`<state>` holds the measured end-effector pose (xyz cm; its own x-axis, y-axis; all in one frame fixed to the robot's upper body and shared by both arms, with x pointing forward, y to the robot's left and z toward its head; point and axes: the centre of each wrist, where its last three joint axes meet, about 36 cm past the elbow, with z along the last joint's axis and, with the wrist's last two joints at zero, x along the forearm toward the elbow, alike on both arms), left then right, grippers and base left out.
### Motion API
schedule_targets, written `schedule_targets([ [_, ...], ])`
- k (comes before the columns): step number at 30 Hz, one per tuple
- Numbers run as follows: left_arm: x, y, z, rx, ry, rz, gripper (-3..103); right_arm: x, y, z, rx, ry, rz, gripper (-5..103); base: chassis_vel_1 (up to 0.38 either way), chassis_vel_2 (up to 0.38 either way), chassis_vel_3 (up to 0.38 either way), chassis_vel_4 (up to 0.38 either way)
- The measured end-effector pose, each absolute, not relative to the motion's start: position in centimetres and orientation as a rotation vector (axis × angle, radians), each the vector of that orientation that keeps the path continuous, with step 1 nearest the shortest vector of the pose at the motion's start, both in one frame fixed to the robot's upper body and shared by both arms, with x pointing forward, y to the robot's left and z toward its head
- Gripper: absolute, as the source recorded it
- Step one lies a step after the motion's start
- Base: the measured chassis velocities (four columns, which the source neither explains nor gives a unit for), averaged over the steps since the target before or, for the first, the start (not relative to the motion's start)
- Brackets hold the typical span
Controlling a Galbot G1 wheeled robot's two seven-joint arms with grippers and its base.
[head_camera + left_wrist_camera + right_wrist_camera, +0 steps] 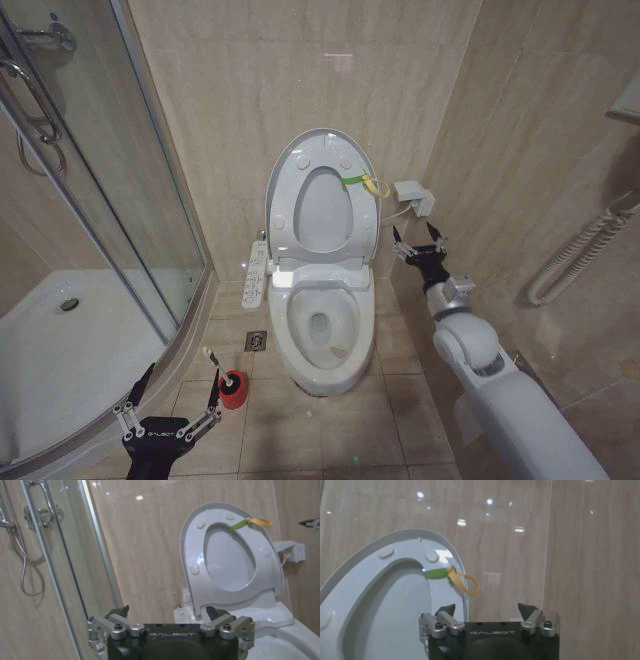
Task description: Open the toilet lid, clean the toilet bowl with a toilet brush, close the toilet lid, and flush.
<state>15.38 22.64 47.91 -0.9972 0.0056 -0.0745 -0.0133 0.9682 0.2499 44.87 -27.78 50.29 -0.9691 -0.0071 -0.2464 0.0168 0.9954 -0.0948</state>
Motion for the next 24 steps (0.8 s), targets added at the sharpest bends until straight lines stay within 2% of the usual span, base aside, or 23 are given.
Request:
schedule_targets([
  [21,15.4,22.6,47.9,-0.006,3.042,0.387,100,34.8,-25.4,44.0,0.041,2.962,-0.118,84,0.000,0.000,0.000,0.000],
  [22,15.4,22.6,47.9,-0.006,3.042,0.387,100,34.1,-25.2,43.8,0.047,2.964,-0.114,87,0.000,0.000,0.000,0.000],
  [24,15.4,22.6,47.9,-0.006,3.042,0.387,100,33.2,-24.7,43.4,0.059,2.968,-0.110,87,0.000,0.000,0.000,0.000],
])
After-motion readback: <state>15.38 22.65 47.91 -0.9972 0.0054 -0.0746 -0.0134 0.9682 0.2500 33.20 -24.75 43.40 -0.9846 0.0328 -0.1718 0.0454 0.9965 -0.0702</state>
